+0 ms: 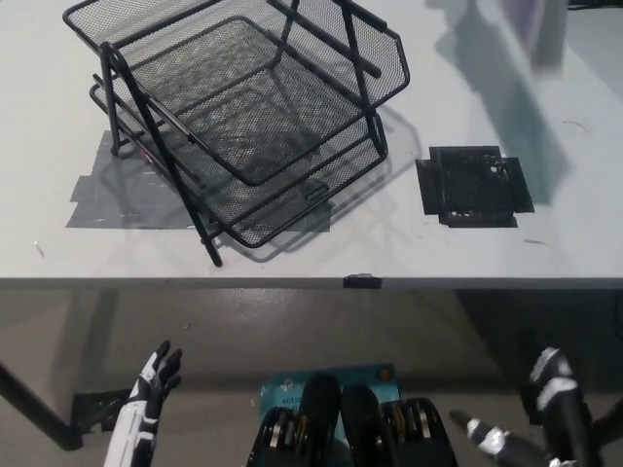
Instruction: A person hands a notebook to the robot and the robot grabs it with its right hand and places it in the file tray kept in the centre of the desk infront of it.
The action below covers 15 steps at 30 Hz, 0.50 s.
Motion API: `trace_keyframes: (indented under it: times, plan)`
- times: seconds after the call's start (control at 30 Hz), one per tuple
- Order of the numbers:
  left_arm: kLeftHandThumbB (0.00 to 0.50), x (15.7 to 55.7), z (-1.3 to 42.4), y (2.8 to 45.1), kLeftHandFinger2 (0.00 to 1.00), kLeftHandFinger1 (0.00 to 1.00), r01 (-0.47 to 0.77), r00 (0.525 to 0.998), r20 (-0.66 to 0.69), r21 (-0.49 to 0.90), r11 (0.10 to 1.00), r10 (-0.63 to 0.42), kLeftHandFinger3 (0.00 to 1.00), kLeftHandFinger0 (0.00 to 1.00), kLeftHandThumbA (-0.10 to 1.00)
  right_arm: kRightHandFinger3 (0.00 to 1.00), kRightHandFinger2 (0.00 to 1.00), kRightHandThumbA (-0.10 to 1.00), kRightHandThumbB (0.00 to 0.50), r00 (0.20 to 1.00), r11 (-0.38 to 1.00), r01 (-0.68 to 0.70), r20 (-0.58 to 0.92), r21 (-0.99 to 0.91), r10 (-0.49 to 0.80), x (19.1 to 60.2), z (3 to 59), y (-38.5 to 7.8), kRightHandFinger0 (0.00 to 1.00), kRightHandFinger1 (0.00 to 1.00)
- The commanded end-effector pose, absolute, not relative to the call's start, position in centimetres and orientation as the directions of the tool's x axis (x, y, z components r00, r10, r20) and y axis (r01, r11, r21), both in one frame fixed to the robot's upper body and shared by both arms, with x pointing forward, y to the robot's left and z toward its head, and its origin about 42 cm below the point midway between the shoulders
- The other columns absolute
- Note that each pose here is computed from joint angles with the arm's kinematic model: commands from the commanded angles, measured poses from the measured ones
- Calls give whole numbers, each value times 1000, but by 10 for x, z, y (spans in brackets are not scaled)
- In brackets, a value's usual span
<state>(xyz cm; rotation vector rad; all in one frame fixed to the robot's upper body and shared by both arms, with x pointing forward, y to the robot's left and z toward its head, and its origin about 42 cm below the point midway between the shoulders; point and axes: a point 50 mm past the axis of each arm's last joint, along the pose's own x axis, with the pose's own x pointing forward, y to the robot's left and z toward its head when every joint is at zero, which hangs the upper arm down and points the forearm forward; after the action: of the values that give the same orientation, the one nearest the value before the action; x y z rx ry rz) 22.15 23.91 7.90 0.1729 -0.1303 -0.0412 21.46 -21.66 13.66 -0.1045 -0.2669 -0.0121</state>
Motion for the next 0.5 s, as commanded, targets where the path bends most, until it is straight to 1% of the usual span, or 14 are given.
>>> trace_keyframes:
  times: [0.0, 0.1, 0.13, 0.17, 0.23, 0.3, 0.33, 0.47]
  plan:
    - [120, 226, 87, 230, 1000, 1000, 59, 984, 160, 163, 985, -85, 1000, 1000, 1000, 1000, 1000, 1000, 321, 871, 984, 132, 488, -119, -58, 225, 190, -218, 1000, 1000]
    - [110, 226, 89, 228, 1000, 1000, 58, 984, 160, 163, 985, -84, 1000, 1000, 1000, 1000, 1000, 1000, 320, 838, 980, 164, 540, -113, -78, 238, 211, -217, 1000, 1000]
    - [113, 225, 90, 227, 1000, 1000, 57, 984, 158, 164, 985, -83, 1000, 1000, 1000, 1000, 1000, 1000, 313, 827, 979, 172, 556, -111, -83, 244, 217, -216, 1000, 1000]
    - [114, 225, 91, 227, 1000, 1000, 58, 984, 158, 161, 985, -84, 1000, 1000, 1000, 1000, 1000, 1000, 293, 818, 979, 171, 569, -110, -79, 254, 224, -216, 1000, 1000]
    - [114, 227, 91, 228, 1000, 1000, 58, 983, 164, 162, 985, -85, 1000, 1000, 1000, 1000, 1000, 1000, 295, 810, 980, 171, 581, -101, -81, 266, 233, -214, 1000, 1000]
    - [106, 227, 90, 229, 1000, 1000, 61, 982, 168, 161, 985, -88, 1000, 1000, 1000, 1000, 1000, 1000, 326, 816, 981, 174, 571, -87, -94, 278, 242, -212, 1000, 1000]
    - [113, 227, 90, 229, 1000, 1000, 60, 982, 168, 161, 985, -87, 1000, 1000, 1000, 1000, 1000, 1000, 348, 825, 981, 174, 557, -82, -100, 283, 245, -211, 1000, 1000]
    - [136, 227, 90, 230, 1000, 1000, 53, 984, 159, 163, 985, -80, 1000, 1000, 1000, 1000, 1000, 1000, 377, 822, 979, 190, 557, -71, -119, 305, 260, -205, 1000, 1000]
